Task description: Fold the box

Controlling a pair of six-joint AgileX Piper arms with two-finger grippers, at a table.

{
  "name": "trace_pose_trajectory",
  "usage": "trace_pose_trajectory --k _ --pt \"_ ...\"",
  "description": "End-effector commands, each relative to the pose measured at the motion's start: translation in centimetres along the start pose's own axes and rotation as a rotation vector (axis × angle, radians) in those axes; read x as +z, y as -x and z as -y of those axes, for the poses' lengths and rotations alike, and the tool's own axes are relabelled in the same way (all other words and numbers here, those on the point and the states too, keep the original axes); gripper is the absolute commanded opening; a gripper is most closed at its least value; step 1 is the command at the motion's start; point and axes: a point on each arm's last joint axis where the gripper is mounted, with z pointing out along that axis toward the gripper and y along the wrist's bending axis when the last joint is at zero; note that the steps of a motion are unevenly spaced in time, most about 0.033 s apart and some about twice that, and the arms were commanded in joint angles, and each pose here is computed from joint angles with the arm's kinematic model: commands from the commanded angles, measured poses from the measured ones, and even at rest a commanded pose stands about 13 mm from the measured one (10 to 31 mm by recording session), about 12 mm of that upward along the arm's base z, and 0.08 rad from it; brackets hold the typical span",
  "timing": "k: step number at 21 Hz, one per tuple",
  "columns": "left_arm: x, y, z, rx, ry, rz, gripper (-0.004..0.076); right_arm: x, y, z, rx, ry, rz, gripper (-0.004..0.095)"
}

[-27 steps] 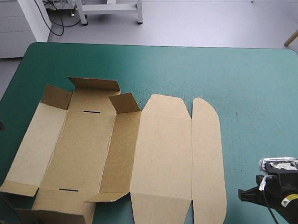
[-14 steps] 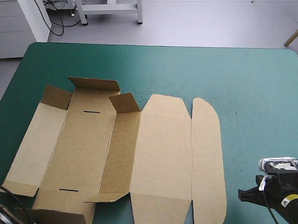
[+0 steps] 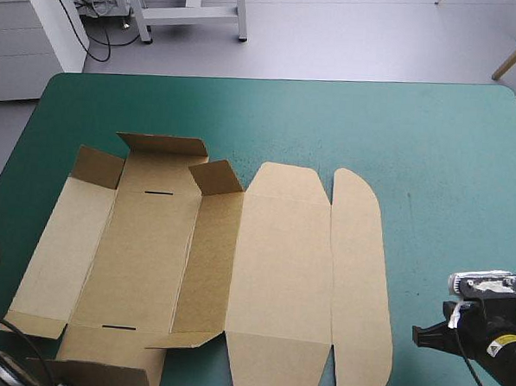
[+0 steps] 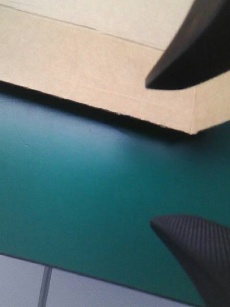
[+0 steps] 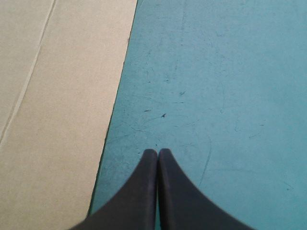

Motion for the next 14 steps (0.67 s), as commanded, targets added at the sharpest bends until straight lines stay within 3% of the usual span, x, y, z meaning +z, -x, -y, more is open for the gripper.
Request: trace_pose_trajectory --k 1,6,9,14 --pt "-0.1 0.4 0.5 -0.114 -0.033 0.089 0.0639 -0.5 1.1 0.1 -0.002 -0.009 0.076 -0.0019" --pt "3.8 -0.8 0.2 -0.118 -0.139 -0.015 0.0553 -0.5 1.1 0.1 -0.002 -0.009 0.076 -0.0019" --pt "6.1 -0.7 0.5 -0.091 -0.296 -0.117 0.0543 -0.5 1.1 0.1 -0.002 -0.009 0.076 -0.0019" --pt "8.5 -0.2 1.4 -0.012 -0.385 -0.206 0.054 -0.5 1.1 0.1 -0.002 -0.009 0.076 -0.0019"
